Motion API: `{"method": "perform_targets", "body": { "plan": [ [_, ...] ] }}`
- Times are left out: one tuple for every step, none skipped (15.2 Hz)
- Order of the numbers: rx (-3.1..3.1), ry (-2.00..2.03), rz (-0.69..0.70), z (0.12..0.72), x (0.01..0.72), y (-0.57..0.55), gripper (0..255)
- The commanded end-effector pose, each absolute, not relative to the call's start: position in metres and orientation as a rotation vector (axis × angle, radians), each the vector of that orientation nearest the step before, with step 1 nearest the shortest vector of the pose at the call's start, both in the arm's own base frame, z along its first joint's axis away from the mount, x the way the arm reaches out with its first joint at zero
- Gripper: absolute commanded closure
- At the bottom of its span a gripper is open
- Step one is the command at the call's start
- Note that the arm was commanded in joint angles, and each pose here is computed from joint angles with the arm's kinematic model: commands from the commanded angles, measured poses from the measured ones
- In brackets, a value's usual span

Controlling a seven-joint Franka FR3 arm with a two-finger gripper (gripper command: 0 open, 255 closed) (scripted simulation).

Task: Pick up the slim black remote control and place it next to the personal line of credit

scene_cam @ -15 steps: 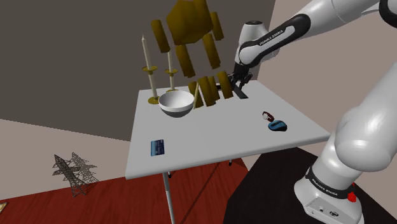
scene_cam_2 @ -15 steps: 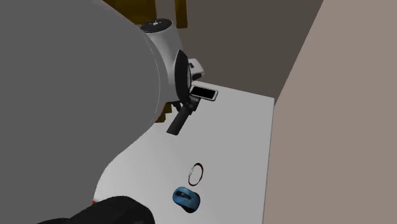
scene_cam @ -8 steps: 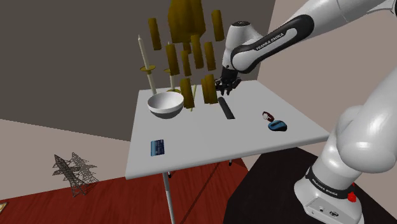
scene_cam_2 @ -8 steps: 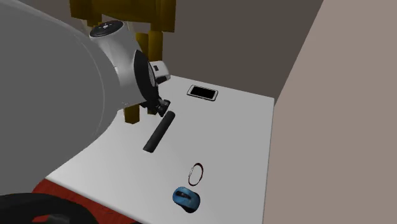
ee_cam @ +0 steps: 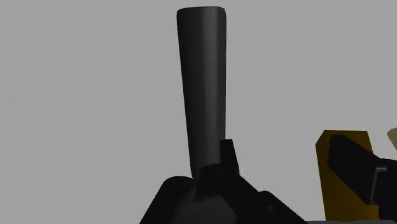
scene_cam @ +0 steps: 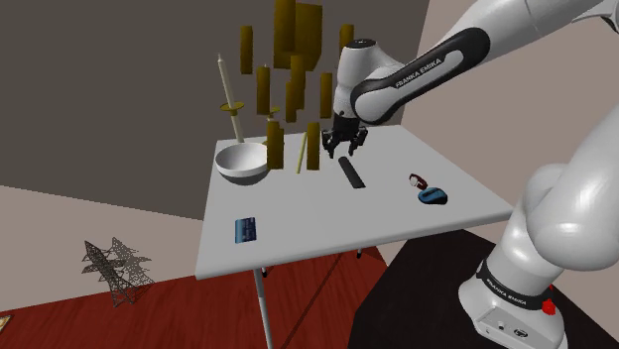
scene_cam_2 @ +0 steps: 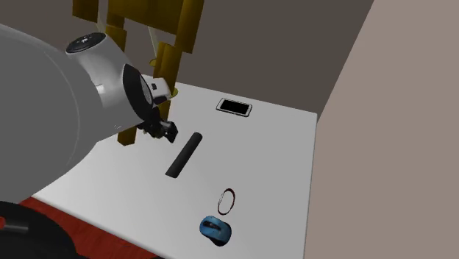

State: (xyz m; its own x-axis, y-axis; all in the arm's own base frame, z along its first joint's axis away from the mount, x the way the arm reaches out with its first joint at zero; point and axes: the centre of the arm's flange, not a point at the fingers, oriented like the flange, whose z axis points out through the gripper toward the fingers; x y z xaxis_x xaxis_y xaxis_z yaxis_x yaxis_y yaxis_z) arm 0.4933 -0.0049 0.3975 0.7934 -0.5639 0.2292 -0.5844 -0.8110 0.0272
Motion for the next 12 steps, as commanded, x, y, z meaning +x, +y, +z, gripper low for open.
{"method": "perform_targets", "body": {
  "plan": [
    [2.879, -0.937, 0.32, 0.384, 0.49, -0.02, 0],
    [2.875, -0.944, 0.317, 0.375, 0.489, -0.029, 0],
    [2.872, -0.951, 0.314, 0.366, 0.487, -0.039, 0],
    [2.869, -0.958, 0.311, 0.357, 0.485, -0.048, 0],
    [2.866, -0.966, 0.308, 0.348, 0.483, -0.057, 0],
    [2.866, -0.966, 0.308, 0.348, 0.483, -0.058, 0],
    [2.866, -0.966, 0.308, 0.343, 0.484, -0.058, 0],
    [2.866, -0.966, 0.308, 0.338, 0.485, -0.059, 0],
    [2.866, -0.966, 0.308, 0.333, 0.486, -0.06, 0],
    [2.866, -0.966, 0.308, 0.328, 0.486, -0.061, 0],
    [2.866, -0.966, 0.308, 0.322, 0.487, -0.062, 0],
    [2.866, -0.966, 0.308, 0.317, 0.488, -0.063, 0]
  ]
}}
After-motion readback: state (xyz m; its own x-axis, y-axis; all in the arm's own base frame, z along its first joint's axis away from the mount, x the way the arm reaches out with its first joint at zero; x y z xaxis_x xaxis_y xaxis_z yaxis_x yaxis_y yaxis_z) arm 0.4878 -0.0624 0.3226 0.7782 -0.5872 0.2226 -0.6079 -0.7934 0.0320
